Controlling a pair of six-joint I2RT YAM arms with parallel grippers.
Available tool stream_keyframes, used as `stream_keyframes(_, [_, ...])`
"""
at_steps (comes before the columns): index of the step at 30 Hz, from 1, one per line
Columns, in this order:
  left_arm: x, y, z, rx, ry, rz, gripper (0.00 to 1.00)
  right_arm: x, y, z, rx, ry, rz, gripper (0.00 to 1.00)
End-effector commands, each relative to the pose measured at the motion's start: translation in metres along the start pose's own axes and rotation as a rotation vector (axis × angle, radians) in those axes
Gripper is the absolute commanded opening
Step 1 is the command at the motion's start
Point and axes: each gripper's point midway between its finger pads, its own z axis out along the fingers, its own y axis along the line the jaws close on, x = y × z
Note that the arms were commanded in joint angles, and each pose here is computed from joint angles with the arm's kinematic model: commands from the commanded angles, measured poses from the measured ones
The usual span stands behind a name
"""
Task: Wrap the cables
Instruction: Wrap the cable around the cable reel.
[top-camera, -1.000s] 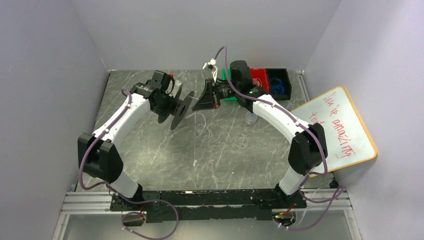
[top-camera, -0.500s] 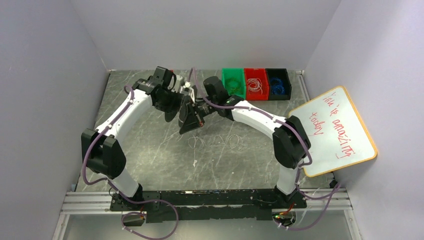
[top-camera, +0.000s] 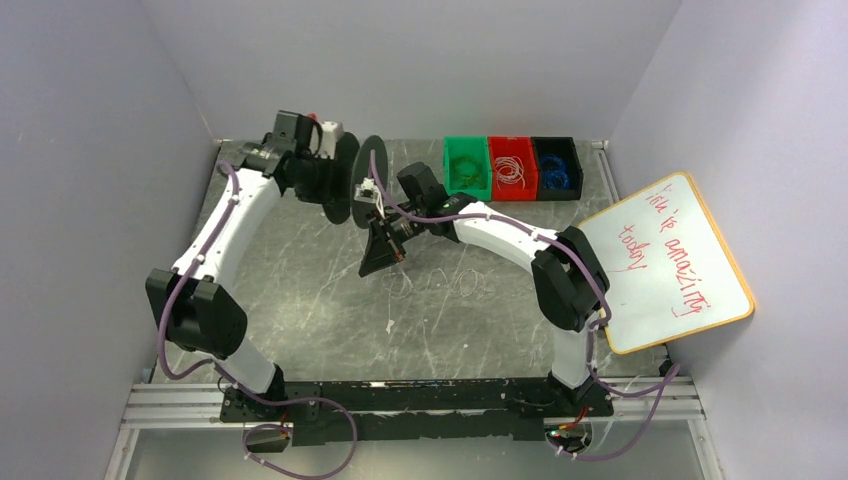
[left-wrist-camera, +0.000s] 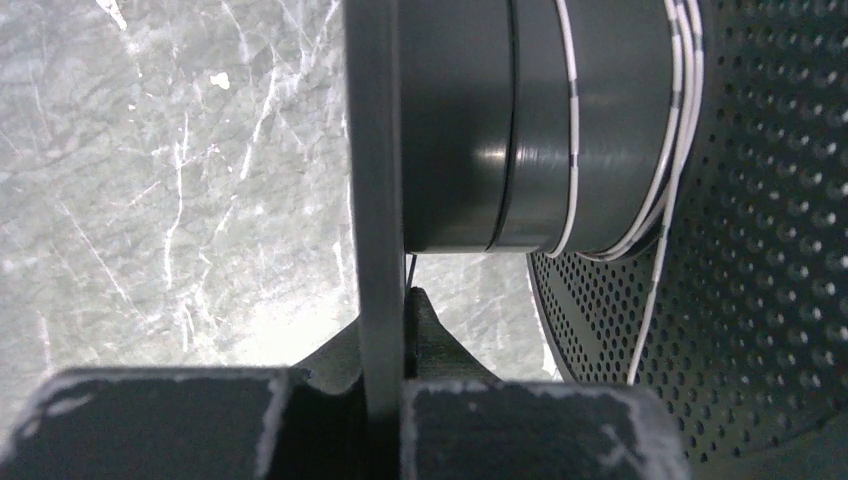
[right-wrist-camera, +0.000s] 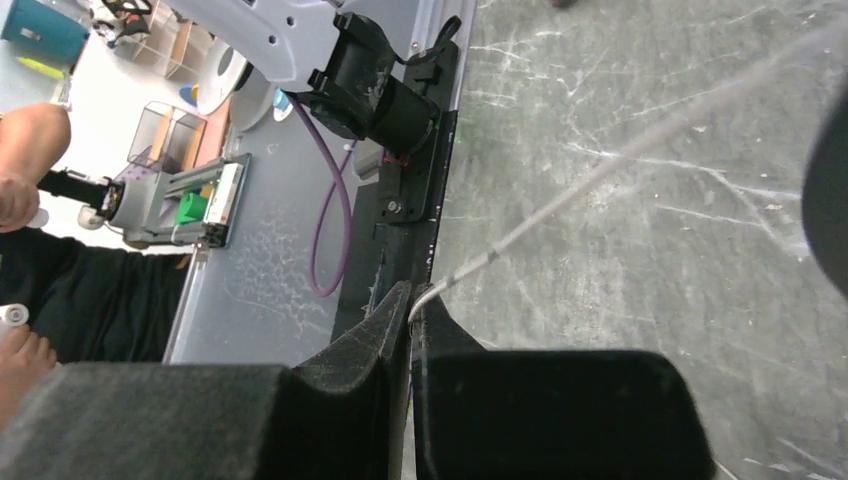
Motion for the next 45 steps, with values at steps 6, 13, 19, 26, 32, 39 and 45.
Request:
stream_keyframes(6, [-0.067,-0.019,-0.086,0.234,-0.284,-0.125,0.02,-0.004,0.013,-0.008,-0.031,-0.022,-0.091,0.1])
stream_keyframes(13, [-0.081,-0.025,-0.126,0.332,-0.374,-0.151,0.02,-0.003,0.002,-0.025,-0.075,-0.076,-0.026,0.11])
stream_keyframes(19, [-0.092,-0.025,-0.158,0.37,-0.446,-0.155,0.02,-0.008,-0.009,-0.049,-0.069,-0.137,-0.014,0.11])
stream_keyframes(26, [-0.099,-0.026,-0.184,0.39,-0.497,-0.148,0.02,0.003,-0.031,-0.064,-0.01,-0.126,-0.007,0.11])
stream_keyframes(32, [-0.101,-0.035,-0.202,0.438,-0.522,-0.132,0.02,0.006,-0.051,-0.077,0.039,-0.148,0.017,0.11])
stream_keyframes(39, [-0.095,-0.033,-0.203,0.459,-0.524,-0.125,0.02,-0.003,-0.063,-0.085,0.096,-0.194,0.048,0.11])
stream_keyframes(45, [-0.097,-0.034,-0.208,0.452,-0.533,-0.113,0.02,0.005,-0.064,-0.089,0.135,-0.145,-0.061,0.32])
